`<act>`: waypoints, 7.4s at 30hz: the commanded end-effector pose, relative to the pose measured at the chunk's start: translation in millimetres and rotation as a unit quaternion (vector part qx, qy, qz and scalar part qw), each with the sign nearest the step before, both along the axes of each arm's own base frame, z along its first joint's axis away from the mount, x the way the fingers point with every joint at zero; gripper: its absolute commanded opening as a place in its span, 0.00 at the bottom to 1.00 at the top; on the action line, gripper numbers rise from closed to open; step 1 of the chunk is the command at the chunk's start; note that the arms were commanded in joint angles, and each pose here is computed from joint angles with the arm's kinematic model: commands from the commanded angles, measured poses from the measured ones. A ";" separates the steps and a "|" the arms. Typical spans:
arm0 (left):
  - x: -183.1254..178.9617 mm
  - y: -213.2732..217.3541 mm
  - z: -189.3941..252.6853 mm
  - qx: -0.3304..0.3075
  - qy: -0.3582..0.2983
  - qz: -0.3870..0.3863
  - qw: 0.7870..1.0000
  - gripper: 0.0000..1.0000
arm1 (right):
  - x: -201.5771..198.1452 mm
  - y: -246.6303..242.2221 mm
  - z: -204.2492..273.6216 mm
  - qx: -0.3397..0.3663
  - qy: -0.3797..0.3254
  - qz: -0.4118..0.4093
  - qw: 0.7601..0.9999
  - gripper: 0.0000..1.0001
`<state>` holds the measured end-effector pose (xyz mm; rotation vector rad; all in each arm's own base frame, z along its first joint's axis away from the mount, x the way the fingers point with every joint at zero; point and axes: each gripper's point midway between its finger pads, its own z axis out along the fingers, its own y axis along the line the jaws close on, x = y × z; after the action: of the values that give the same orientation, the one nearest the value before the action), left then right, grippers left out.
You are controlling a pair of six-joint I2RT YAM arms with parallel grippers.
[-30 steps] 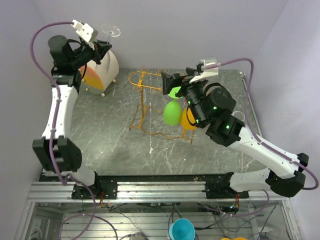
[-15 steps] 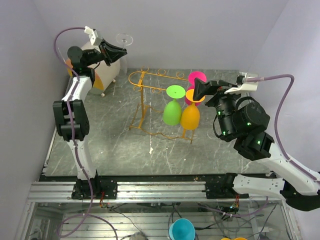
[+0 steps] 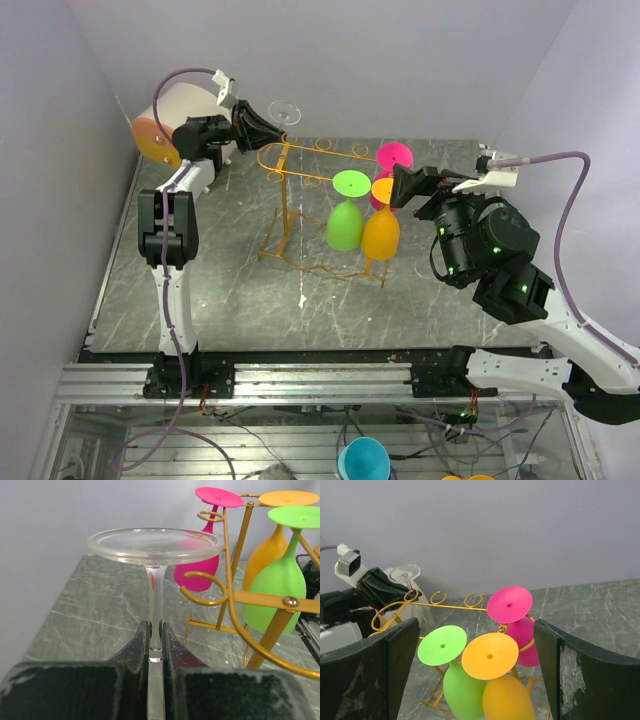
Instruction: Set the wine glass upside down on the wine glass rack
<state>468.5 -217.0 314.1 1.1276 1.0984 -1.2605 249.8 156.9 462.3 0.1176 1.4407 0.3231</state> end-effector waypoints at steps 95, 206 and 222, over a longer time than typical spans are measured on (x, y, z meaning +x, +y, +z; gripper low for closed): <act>-55.4 -11.5 -8.8 0.022 -0.134 -0.027 0.990 0.39 | 68.8 -137.2 -105.0 0.008 0.210 -0.189 0.959 0.98; -169.5 148.2 40.1 -0.057 0.585 0.108 0.802 0.94 | 17.2 -171.4 -218.8 -0.020 0.432 -0.154 0.889 0.00; -144.7 129.4 59.9 0.016 0.493 0.325 0.807 0.91 | 17.7 -207.1 -61.3 0.015 0.171 -0.250 0.953 0.00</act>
<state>324.8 -79.0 375.9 -0.0290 1.9458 -1.5126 268.4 -32.1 339.2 0.5389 1.9353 -0.0673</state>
